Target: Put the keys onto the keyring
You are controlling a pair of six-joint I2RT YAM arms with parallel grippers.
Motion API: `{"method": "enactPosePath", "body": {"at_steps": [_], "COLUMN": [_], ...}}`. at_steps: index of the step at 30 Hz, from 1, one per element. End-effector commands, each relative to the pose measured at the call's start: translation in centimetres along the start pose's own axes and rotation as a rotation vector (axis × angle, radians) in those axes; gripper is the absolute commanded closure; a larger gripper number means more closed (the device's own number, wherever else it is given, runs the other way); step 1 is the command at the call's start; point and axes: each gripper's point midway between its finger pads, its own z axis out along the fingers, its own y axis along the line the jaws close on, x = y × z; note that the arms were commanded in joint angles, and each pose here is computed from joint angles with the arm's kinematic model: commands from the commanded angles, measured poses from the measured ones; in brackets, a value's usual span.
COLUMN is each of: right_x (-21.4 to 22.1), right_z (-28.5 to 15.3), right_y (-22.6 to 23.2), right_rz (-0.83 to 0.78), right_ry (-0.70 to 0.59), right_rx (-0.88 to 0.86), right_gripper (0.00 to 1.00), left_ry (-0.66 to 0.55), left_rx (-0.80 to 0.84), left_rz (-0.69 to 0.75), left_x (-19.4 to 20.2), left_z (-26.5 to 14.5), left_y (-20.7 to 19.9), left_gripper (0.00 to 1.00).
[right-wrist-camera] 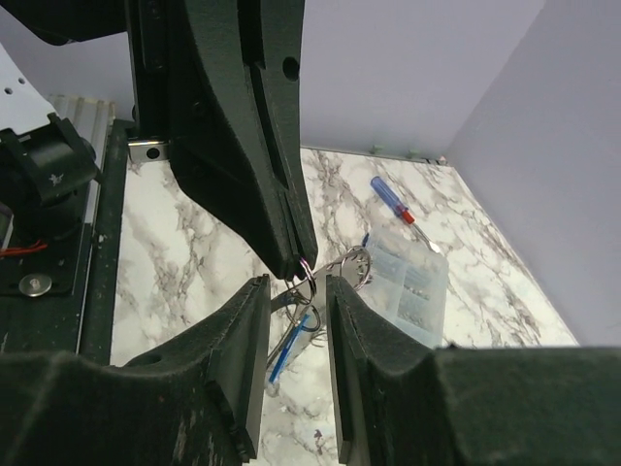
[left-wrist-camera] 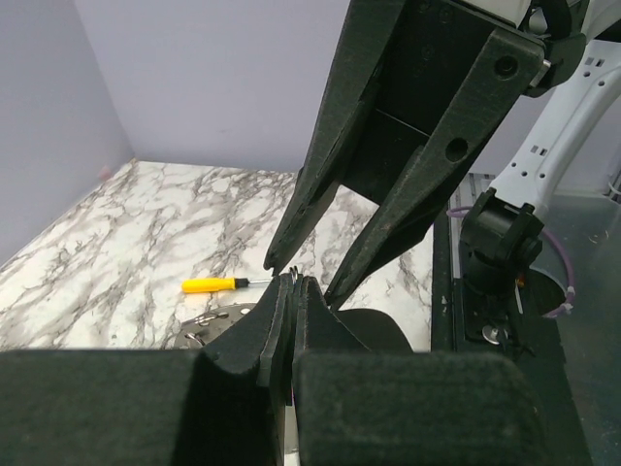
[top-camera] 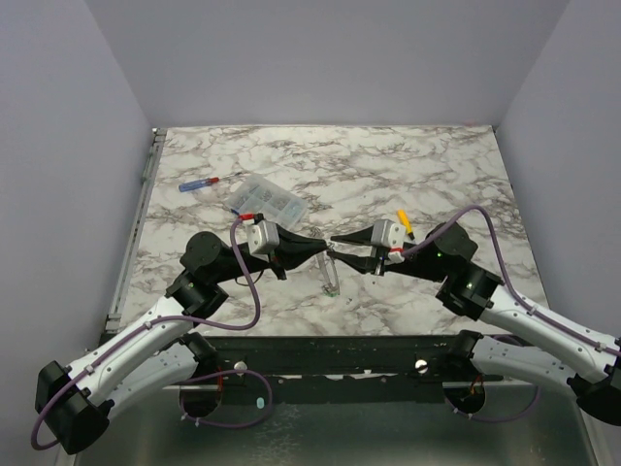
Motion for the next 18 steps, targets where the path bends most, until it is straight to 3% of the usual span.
{"method": "enactPosePath", "body": {"at_steps": [1, 18], "right_x": [-0.50, 0.20], "right_z": [0.11, -0.35], "right_y": [-0.13, -0.97], "right_rz": [-0.011, -0.027], "right_ry": [0.011, 0.085], "right_rx": [-0.014, 0.020], "right_gripper": [0.65, 0.65], "left_ry": [-0.068, -0.074], "left_rx": [0.041, 0.060], "left_rz": [0.040, 0.042], "left_x": [-2.42, -2.63], "left_z": [0.12, 0.07], "left_y": [-0.68, -1.06], "left_gripper": [1.00, 1.00]}}
